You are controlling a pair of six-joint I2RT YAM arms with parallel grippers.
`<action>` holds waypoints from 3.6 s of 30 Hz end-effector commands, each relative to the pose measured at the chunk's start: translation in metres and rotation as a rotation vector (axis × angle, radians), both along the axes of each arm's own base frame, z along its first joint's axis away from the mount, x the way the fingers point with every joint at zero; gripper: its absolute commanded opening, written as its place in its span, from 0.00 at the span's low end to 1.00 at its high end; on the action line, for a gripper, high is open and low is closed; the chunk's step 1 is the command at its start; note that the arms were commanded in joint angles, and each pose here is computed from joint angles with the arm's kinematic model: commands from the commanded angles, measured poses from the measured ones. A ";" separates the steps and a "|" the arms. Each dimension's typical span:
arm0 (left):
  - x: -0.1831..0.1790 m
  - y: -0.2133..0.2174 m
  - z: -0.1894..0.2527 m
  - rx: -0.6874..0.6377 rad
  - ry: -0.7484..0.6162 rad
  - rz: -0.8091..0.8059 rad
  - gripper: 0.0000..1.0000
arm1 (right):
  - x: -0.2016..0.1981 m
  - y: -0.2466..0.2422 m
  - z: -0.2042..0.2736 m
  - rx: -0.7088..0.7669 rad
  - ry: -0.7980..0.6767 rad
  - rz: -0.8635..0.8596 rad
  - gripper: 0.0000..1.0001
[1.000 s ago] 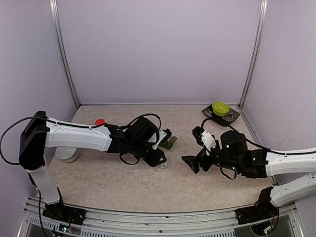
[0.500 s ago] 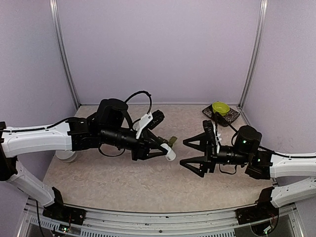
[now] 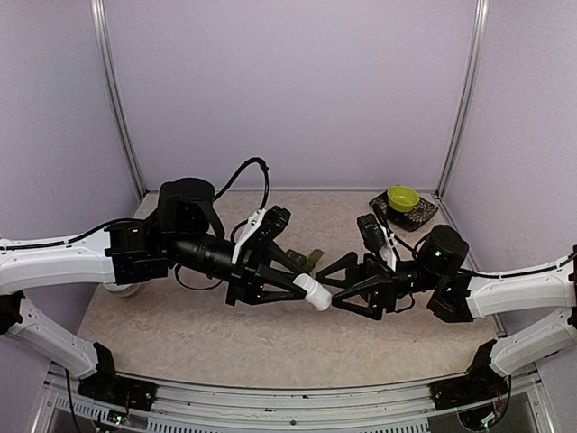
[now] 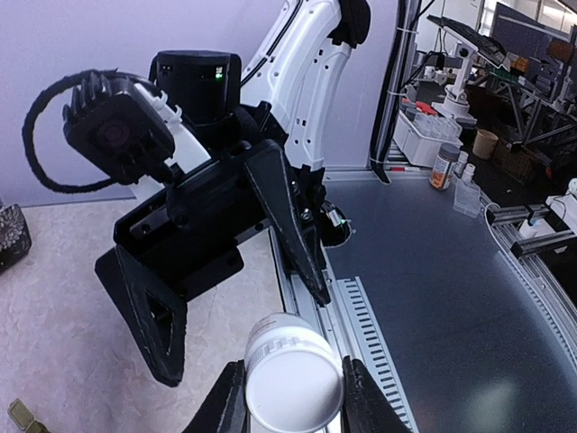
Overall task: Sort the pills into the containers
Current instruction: Pass from the left arm to the right
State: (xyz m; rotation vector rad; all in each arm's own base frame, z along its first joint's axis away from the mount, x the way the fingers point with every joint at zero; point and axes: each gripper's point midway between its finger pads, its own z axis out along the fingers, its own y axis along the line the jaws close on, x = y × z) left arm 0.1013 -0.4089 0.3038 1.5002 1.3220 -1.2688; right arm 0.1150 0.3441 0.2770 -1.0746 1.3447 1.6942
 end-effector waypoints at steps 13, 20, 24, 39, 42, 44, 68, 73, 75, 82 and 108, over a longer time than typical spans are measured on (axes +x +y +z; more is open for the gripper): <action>0.009 -0.009 0.021 -0.105 -0.086 0.054 0.10 | -0.021 0.008 0.036 0.093 0.056 0.174 0.74; 0.006 -0.011 0.019 -0.095 -0.074 0.028 0.10 | -0.020 0.012 0.038 0.106 0.080 0.178 0.68; 0.005 -0.011 0.014 -0.081 -0.066 0.026 0.10 | -0.018 0.014 0.039 0.105 0.093 0.173 0.64; 0.010 -0.013 0.012 -0.078 -0.078 0.065 0.10 | -0.018 0.020 0.032 0.062 0.105 0.183 0.43; 0.010 -0.012 0.013 -0.079 -0.080 0.068 0.10 | -0.016 0.020 0.030 0.049 0.099 0.167 0.53; 0.010 -0.012 0.013 -0.080 -0.082 0.069 0.10 | -0.015 0.021 0.028 0.043 0.098 0.159 0.53; 0.012 -0.012 0.011 -0.070 -0.081 0.075 0.09 | -0.017 0.019 0.032 0.059 0.089 0.169 0.28; 0.015 -0.014 0.010 -0.067 -0.058 0.097 0.10 | -0.014 0.021 0.028 0.044 0.076 0.149 0.22; 0.020 -0.017 0.009 -0.061 -0.027 0.124 0.10 | -0.010 0.022 0.026 0.030 0.048 0.114 0.22; 0.040 -0.034 -0.011 0.015 0.189 0.233 0.10 | 0.027 0.020 0.017 -0.050 -0.145 -0.168 0.16; 0.056 -0.008 0.047 -0.300 0.218 0.315 0.99 | 0.020 0.007 0.044 0.115 -0.159 -0.297 0.08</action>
